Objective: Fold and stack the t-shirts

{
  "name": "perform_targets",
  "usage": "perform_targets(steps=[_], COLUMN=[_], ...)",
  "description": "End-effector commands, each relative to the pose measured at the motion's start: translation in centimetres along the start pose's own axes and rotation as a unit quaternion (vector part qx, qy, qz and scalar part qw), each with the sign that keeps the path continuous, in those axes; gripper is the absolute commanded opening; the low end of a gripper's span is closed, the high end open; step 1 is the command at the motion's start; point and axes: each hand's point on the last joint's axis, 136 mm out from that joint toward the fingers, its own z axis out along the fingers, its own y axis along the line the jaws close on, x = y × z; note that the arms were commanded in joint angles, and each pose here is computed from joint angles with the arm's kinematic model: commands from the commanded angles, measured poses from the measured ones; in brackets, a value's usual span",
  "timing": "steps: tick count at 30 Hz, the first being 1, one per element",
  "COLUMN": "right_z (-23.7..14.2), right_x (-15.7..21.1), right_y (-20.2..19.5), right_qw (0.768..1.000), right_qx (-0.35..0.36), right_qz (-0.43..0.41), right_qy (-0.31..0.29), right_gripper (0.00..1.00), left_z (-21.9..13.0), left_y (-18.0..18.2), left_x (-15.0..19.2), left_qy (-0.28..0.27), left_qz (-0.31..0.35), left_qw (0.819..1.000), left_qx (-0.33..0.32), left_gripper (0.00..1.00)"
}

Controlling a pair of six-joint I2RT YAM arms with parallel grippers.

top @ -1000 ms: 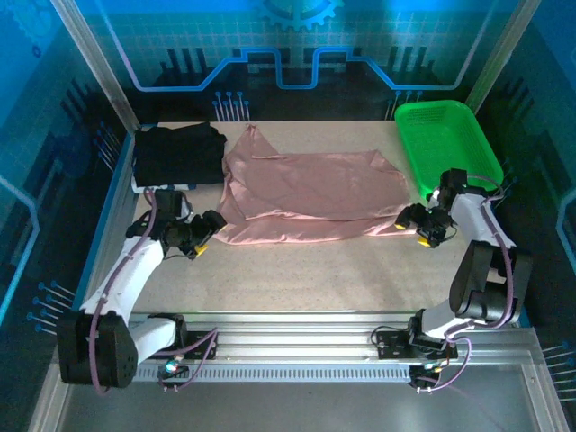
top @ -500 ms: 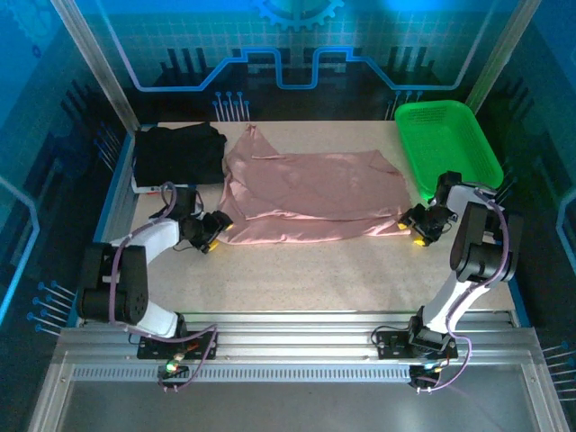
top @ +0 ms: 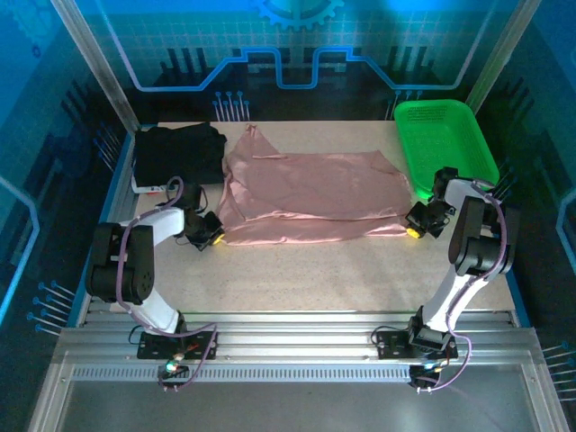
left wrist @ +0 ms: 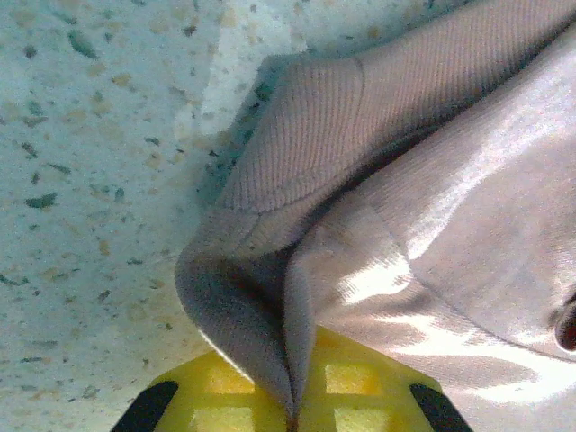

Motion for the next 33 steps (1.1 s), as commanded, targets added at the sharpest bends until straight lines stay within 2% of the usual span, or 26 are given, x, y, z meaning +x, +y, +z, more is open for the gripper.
perform_targets(steps=[1, 5, 11, 19, 25, 26, 27, 29, 31, 33], right_z=[-1.3, -2.3, -2.9, -2.1, -1.7, -1.9, -2.1, -2.7, -3.5, -5.2], right_x=[-0.5, 0.5, 2.6, 6.0, 7.6, 7.6, 7.6, 7.5, 7.7, 7.0], right_y=[-0.8, -2.3, -4.3, -6.7, -7.7, -7.7, -7.5, -6.9, -6.3, -4.6], right_qw=[0.999, 0.998, 0.996, 0.996, 0.995, 0.995, 0.996, 0.997, 0.998, 0.999], right_qx=[0.026, 0.046, 0.066, 0.089, 0.097, 0.095, 0.091, 0.078, 0.062, 0.024], right_qz=[-0.025, -0.025, -0.022, -0.009, -0.002, -0.001, -0.002, -0.006, -0.01, -0.022], right_qy=[-0.038, -0.047, -0.053, -0.029, -0.016, -0.015, -0.017, -0.018, -0.019, -0.039], right_gripper=[0.03, 0.03, 0.02, 0.02, 0.07, 0.1, 0.17, 0.32, 0.52, 0.64], left_z=[-0.2, -1.2, -3.3, -4.2, -4.6, -4.9, -5.2, -6.3, -8.1, -10.3], left_y=[0.5, 2.0, 5.5, 9.3, 11.3, 11.2, 11.1, 10.2, 8.6, 7.0], left_x=[-1.5, 0.2, 4.4, 10.1, 11.4, 11.5, 11.5, 11.4, 11.0, 10.4], left_qy=[-0.04, -0.038, -0.036, -0.011, -0.006, -0.008, -0.011, -0.02, -0.04, -0.062], left_qz=[0.022, 0.014, -0.014, -0.064, -0.075, -0.076, -0.078, -0.075, -0.067, -0.054], left_qw=[0.999, 0.999, 0.999, 0.997, 0.995, 0.995, 0.996, 0.996, 0.997, 0.997], left_qx=[-0.02, -0.027, -0.033, -0.03, -0.058, -0.056, -0.051, -0.035, -0.012, 0.01], left_gripper=[0.0, 0.0, 0.0, 0.0, 0.02, 0.09, 0.17, 0.27, 0.45, 0.53])
